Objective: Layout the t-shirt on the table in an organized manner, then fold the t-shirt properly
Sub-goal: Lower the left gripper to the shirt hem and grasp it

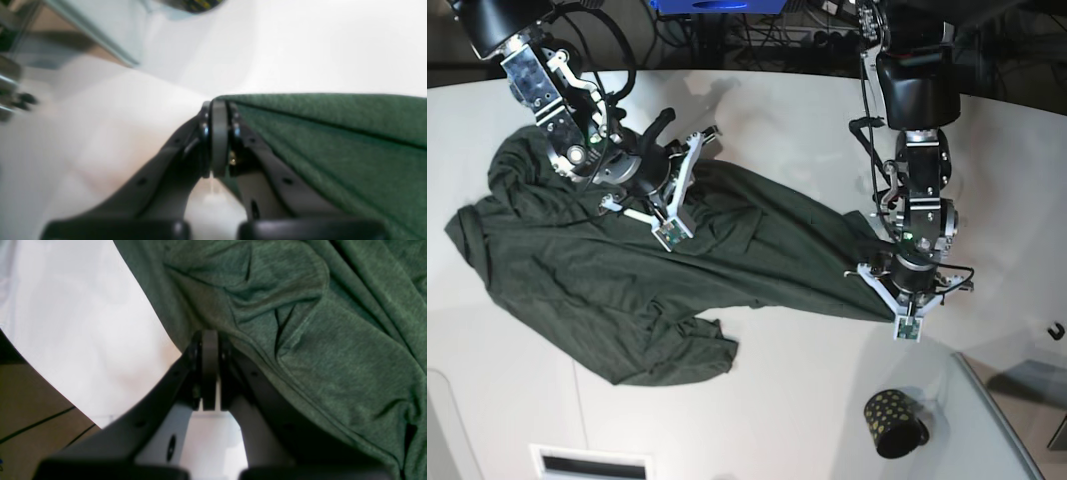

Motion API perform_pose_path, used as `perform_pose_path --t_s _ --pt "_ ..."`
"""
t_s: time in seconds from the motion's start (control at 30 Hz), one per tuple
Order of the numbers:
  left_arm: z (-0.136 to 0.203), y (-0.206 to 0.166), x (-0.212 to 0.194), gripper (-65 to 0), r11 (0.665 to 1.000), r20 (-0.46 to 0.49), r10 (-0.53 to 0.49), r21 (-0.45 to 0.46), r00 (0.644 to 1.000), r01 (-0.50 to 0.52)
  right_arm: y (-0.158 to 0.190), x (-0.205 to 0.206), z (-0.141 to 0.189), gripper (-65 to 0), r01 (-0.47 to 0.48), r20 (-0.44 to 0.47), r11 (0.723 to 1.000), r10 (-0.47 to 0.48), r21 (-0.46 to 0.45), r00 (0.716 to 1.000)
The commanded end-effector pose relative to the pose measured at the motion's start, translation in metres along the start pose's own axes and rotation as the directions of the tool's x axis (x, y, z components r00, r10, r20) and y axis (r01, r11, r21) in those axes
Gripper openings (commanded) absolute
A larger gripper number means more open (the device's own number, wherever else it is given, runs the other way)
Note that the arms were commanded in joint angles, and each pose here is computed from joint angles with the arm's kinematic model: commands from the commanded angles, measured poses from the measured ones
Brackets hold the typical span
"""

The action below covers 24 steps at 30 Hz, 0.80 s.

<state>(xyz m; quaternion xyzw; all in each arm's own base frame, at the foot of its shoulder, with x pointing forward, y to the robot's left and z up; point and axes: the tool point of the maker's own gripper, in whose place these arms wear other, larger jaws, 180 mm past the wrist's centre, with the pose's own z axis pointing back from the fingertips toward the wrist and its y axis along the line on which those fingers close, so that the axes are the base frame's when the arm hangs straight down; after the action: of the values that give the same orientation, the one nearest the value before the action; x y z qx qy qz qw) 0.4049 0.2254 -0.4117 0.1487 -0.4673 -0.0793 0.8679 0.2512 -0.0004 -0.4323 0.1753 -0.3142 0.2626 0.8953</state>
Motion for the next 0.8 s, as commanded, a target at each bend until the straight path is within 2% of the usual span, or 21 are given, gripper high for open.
perform_pose_path --t_s 0.0,0.13,0.3,0.4,0.47,0.57,0.67,0.73,0.77 --pt "-0.003 0.007 0.014 -65.0 1.0 0.035 0.004 0.02 0.999 -0.005 0.0 0.016 0.003 -64.2 -0.013 0.052 1.0 0.012 0.006 0.999" --pt "-0.004 0.006 0.023 -65.0 1.0 0.051 0.02 0.017 0.998 -0.021 0.005 0.017 0.001 -64.2 -0.029 0.049 0.999 0.028 0.018 0.998" --pt "-0.006 0.006 0.072 -65.0 0.999 0.143 0.038 0.025 0.989 -0.042 0.021 0.014 -0.002 -64.2 -0.056 0.038 0.997 0.054 0.054 0.998" --pt "-0.01 0.006 0.088 -65.0 0.998 0.165 0.049 0.022 0.985 -0.053 0.02 0.016 -0.002 -63.2 -0.061 0.039 0.997 0.059 0.051 0.998" --pt "-0.017 -0.008 0.095 -65.0 0.997 0.158 0.072 -0.006 0.985 -0.072 0.019 0.018 -0.003 -57.3 -0.064 0.043 0.997 0.062 0.048 0.997" --pt "-0.027 -0.021 0.092 -65.0 0.996 0.123 0.087 -0.039 0.989 -0.082 0.006 0.016 0.001 -44.3 -0.093 0.035 0.996 0.092 0.016 0.995" --pt "-0.035 -0.031 0.088 -65.0 0.993 0.094 0.102 -0.067 0.99 -0.096 -0.005 0.012 0.001 -32.3 -0.181 0.011 0.982 0.182 -0.053 0.983" --pt "-0.039 -0.034 0.089 -64.5 0.992 0.083 0.105 -0.077 0.991 -0.098 -0.012 0.006 0.001 -27.0 -0.261 -0.02 0.959 0.26 -0.109 0.965" --pt "-0.041 -0.035 0.089 -58.3 0.992 0.079 0.107 -0.081 0.991 -0.101 -0.01 0.004 0.0 -26.1 -0.297 -0.033 0.947 0.295 -0.123 0.955"
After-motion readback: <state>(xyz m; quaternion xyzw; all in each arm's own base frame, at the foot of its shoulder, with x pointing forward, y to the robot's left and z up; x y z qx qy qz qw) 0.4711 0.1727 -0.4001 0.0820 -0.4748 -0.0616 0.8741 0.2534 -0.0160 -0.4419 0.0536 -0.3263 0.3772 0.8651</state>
